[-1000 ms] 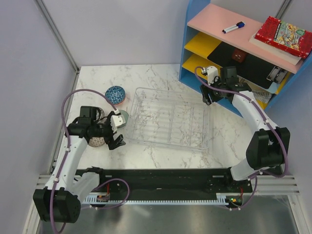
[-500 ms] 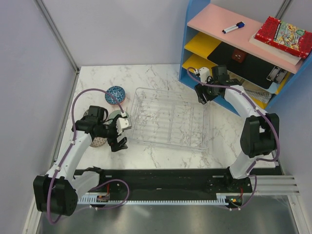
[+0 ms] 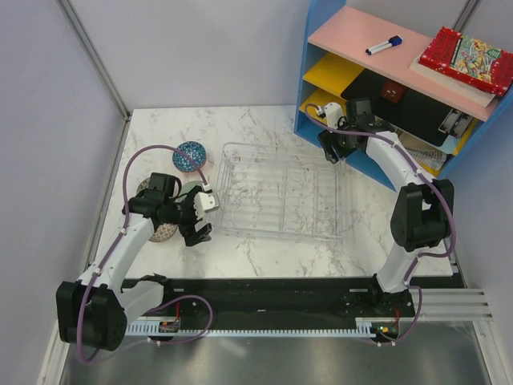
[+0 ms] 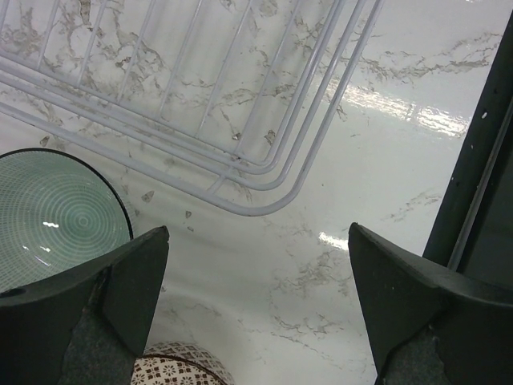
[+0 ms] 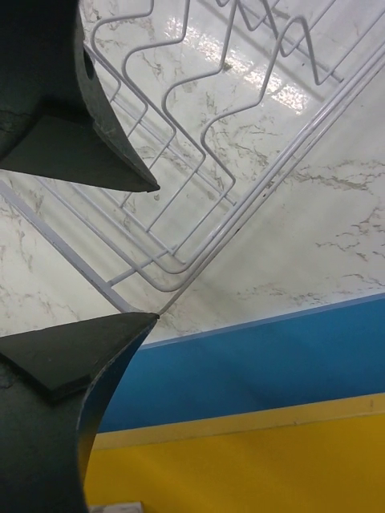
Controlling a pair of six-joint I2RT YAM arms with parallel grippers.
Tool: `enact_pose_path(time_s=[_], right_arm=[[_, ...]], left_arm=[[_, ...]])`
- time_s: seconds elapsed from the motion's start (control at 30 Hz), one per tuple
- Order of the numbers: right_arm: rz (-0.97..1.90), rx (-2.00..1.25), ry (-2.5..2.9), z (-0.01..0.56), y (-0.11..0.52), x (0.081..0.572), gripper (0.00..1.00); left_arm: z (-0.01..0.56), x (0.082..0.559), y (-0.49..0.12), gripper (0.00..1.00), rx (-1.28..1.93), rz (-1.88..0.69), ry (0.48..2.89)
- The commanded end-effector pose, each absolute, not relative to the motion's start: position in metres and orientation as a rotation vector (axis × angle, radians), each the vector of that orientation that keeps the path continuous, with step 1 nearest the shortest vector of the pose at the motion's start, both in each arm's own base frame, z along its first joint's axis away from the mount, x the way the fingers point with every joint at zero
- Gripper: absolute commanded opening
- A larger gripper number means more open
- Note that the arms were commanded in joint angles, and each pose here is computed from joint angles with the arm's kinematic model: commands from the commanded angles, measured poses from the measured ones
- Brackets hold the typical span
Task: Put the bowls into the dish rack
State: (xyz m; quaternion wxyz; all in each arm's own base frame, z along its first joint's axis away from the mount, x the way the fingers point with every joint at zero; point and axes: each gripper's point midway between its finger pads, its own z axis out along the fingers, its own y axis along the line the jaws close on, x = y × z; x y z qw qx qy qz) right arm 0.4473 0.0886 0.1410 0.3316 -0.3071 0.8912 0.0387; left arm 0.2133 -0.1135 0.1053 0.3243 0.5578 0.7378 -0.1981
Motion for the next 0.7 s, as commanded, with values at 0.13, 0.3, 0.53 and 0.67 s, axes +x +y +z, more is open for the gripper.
enact_pose_path(time_s=[0.13,0.3,0.53,0.67], right_arm=[[0.047,-0.883,2.162,0.206,0.097,0.455,0.75],[0.034,-0.921,2.206,0.182,0.097,0.471,0.75],[-0.020,-0.970,2.254,0.148,0.093,0.494,0.76],[-0.010,-1.004,2.283,0.129,0.093,0.497,0.77]], left_arm=[[0.109,0.220,-0.121,1.00,1.446,-0.515,1.921],[0.110,0.221,-0.123,1.00,1.438,-0.516,1.917],[0.109,0.225,-0.125,1.00,1.423,-0.510,1.923],[0.109,0.230,-0.126,1.00,1.414,-0.498,1.923]])
